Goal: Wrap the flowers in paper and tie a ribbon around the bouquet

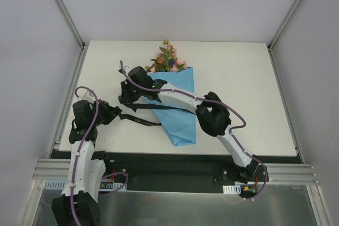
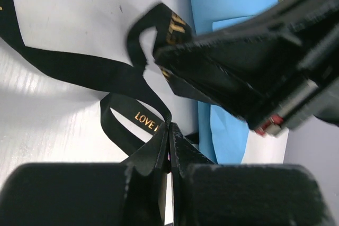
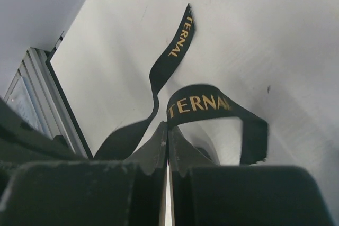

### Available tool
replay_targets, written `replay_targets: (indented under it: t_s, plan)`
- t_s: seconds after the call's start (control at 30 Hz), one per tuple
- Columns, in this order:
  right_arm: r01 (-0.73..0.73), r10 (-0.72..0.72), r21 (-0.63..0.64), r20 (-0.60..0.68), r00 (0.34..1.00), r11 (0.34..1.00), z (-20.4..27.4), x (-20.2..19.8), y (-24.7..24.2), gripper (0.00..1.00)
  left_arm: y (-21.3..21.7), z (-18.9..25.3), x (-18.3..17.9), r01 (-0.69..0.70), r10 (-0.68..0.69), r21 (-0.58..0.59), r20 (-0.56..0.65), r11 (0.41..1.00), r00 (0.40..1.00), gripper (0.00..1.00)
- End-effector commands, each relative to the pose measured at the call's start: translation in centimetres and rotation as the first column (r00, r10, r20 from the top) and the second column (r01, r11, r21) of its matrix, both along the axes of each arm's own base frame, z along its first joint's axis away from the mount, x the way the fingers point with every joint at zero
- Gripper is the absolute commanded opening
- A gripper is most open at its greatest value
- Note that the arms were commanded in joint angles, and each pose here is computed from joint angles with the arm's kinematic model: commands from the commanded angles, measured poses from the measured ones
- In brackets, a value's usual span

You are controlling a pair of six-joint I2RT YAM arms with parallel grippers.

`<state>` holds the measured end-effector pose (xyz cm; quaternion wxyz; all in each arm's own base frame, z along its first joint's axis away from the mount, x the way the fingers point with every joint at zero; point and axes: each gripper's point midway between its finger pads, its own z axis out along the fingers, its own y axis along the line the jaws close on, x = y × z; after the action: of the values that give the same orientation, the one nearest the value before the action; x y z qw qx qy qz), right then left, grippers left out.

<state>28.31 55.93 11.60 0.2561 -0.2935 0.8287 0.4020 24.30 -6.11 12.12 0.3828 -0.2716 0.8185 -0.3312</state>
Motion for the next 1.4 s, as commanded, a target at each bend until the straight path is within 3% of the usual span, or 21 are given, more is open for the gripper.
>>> replay_targets:
  t_s: [0.0, 0.3, 0.47, 0.53, 0.6, 0.63, 0.7, 0.73, 0.8, 0.87, 0.9, 0.93, 1.0, 1.17, 1.23, 1.37]
  plan:
    - [-0.021, 0.023, 0.105, -0.014, 1.0, 0.994, 2.0, 0.8, 2.9, 0.0, -0.8, -0.2, -1.3, 0.004, -0.004, -0.044, 0.014, 0.999, 1.0, 0.0]
    - [-0.014, 0.016, 0.054, -0.028, 0.999, 0.998, -1.1, 1.5, 3.7, 0.01, -1.1, 1.4, -1.8, 0.005, 0.0, -0.059, 0.08, 0.998, 0.997, 0.0]
    - [0.019, -0.019, 0.007, -0.084, 0.996, 1.0, 1.4, 2.1, 0.7, 0.35, -1.4, 3.2, -1.5, 0.059, -0.055, -0.023, 0.124, 0.998, 0.991, 0.0]
    - [0.01, -0.003, 0.066, -0.092, 0.996, 0.998, 6.3, 2.4, -1.4, 0.49, -1.5, 4.5, -1.0, 0.077, -0.074, -0.017, 0.139, 0.997, 0.988, 0.0]
    - [0.001, 0.003, 0.043, -0.106, 0.994, 0.999, 7.1, 1.9, -4.4, 0.62, -1.8, 6.4, -0.4, 0.115, -0.111, -0.013, 0.162, 0.993, 0.98, 0.0]
    - [-0.004, 0.011, 0.097, -0.068, 0.998, 0.995, 11.2, 2.1, -6.6, 0.64, -2.2, 7.2, -0.2, 0.14, -0.136, -0.009, 0.174, 0.99, 0.975, 0.0]
    - [-0.023, 0.025, 0.041, -0.038, 0.999, 0.999, 10.3, 1.3, -10.6, 0.69, -2.9, 9.2, 0.6, 0.187, -0.186, 0.014, 0.198, 0.982, 0.962, 0.0]
    - [0.002, -0.005, 0.064, 0.053, 0.999, 0.998, 13.6, 1.9, -13.8, 0.69, -4.1, 10.0, 0.5, 0.239, -0.238, 0.02, 0.207, 0.971, 0.949, 0.0]
    - [0.02, -0.014, -0.08, 0.072, 0.997, 0.997, 8.6, 1.2, -19.0, 0.7, -6.0, 11.7, 1.2, 0.314, -0.312, 0.021, 0.208, 0.949, 0.927, 0.0]
    - [0.086, -0.035, -0.208, 0.237, 0.971, 0.974, 7.2, 2.2, -24.4, 0.7, -9.0, 13.6, 1.0, 0.43, -0.425, 0.025, 0.224, 0.902, 0.877, 0.0]
    - [0.085, -0.014, -0.306, 0.227, 0.974, 0.948, 3.5, 1.1, -26.9, 0.68, -10.0, 12.9, 1.6, 0.456, -0.451, 0.011, 0.183, 0.89, 0.874, 0.0]
    - [0.128, -0.01, -0.353, 0.318, 0.948, 0.927, 2.7, 2.2, -28.2, 0.66, -11.0, 13.0, 1.7, 0.487, -0.481, 0.009, 0.172, 0.874, 0.86, 0.0]
    - [0.138, 0.004, -0.371, 0.357, 0.934, 0.918, 1.5, 1.8, -29.5, 0.61, -13.7, 13.1, 2.2, 0.56, -0.556, 0.015, 0.145, 0.828, 0.819, 0.0]
    - [0.112, 0.042, -0.307, 0.455, 0.89, 0.945, -0.2, 1.7, -28.9, 0.59, -19.2, 13.2, 3.8, 0.71, -0.71, 0.046, 0.108, 0.702, 0.696, 0.0]
    - [0.066, 0.09, -0.317, 0.453, 0.887, 0.946, -0.5, 1.7, -27.8, 0.58, -20.8, 11.2, 4.6, 0.751, -0.75, 0.022, 0.059, 0.66, 0.658, 0.01]
    - [0.072, 0.117, -0.38, 0.453, 0.884, 0.922, -2.7, 2.4, -27.9, 0.56, -22.4, 8.5, 6.9, 0.776, -0.777, -0.029, -0.018, 0.63, 0.629, 0.02]
